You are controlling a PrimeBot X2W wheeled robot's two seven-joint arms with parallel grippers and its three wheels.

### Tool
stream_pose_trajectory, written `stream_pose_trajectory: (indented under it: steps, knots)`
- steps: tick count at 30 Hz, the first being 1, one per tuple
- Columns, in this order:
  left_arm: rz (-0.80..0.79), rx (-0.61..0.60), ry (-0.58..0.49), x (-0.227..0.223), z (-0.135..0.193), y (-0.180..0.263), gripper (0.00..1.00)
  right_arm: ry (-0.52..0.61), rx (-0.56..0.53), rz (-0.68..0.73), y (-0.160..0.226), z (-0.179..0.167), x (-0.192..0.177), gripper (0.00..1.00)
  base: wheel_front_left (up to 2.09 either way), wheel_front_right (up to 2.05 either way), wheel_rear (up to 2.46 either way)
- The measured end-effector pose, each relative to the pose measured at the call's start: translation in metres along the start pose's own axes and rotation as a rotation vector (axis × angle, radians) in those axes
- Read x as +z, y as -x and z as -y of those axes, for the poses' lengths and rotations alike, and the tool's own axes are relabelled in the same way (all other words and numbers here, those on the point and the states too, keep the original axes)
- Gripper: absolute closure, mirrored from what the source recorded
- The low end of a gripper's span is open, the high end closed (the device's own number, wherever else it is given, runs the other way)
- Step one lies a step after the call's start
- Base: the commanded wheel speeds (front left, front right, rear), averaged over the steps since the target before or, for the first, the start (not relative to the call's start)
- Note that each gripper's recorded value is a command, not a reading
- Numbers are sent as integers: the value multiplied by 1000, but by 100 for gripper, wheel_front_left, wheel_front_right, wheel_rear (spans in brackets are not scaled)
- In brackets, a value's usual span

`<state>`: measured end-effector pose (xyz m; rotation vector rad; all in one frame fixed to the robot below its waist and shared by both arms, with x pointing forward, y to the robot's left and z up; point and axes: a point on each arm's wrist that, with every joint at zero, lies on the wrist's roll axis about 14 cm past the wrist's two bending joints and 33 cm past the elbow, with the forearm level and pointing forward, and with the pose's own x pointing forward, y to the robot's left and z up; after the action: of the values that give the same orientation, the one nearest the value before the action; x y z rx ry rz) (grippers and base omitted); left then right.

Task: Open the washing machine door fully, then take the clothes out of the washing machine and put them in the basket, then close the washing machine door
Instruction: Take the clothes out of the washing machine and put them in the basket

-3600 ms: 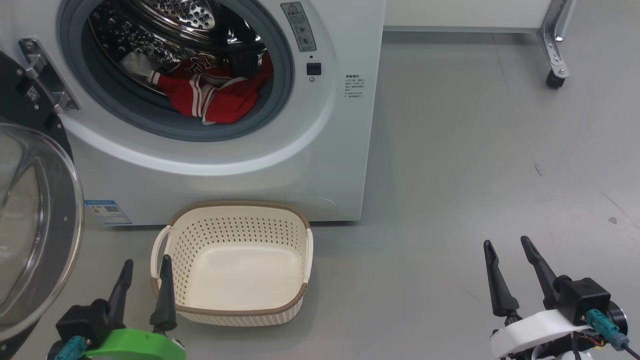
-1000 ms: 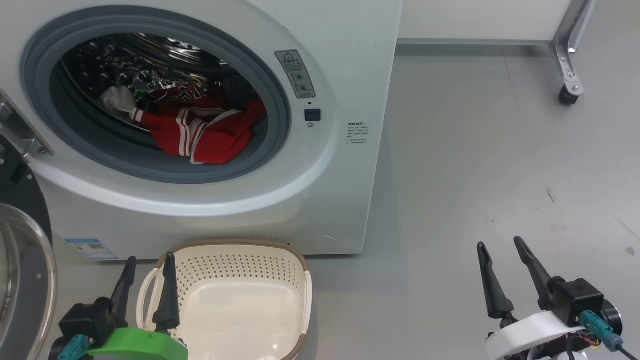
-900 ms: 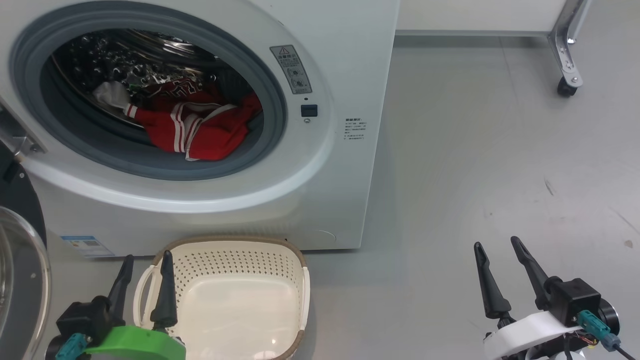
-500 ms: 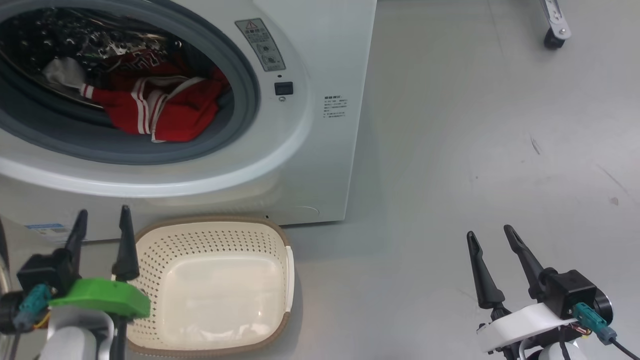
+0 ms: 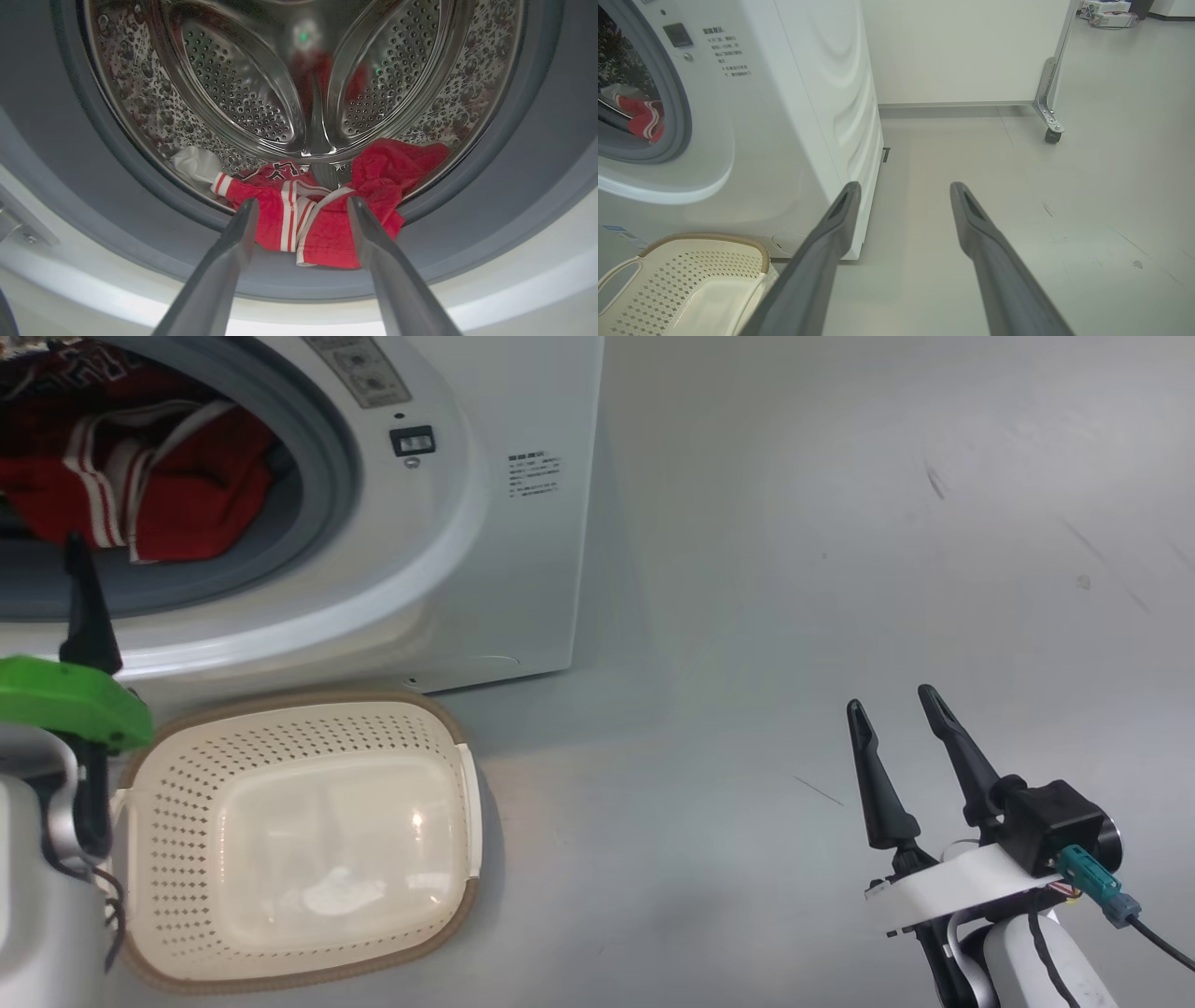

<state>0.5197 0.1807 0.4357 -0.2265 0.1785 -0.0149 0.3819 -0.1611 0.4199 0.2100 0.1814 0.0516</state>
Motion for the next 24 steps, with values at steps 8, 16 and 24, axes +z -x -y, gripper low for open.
stream_pose_trajectory:
  steps: [8,16,24]
  knots:
    - [-92,0,-72,-10,3,-57,0,1,-44,-29,-3,14,-9,0,0,0,0]
    - [-254,14,-201,-46,-6,-95,0,6,-115,-37,-5,36,-11,0,0,0,0]
    - [-368,25,-344,-70,-15,-112,0,7,-146,-55,-2,45,-15,0,0,0,0]
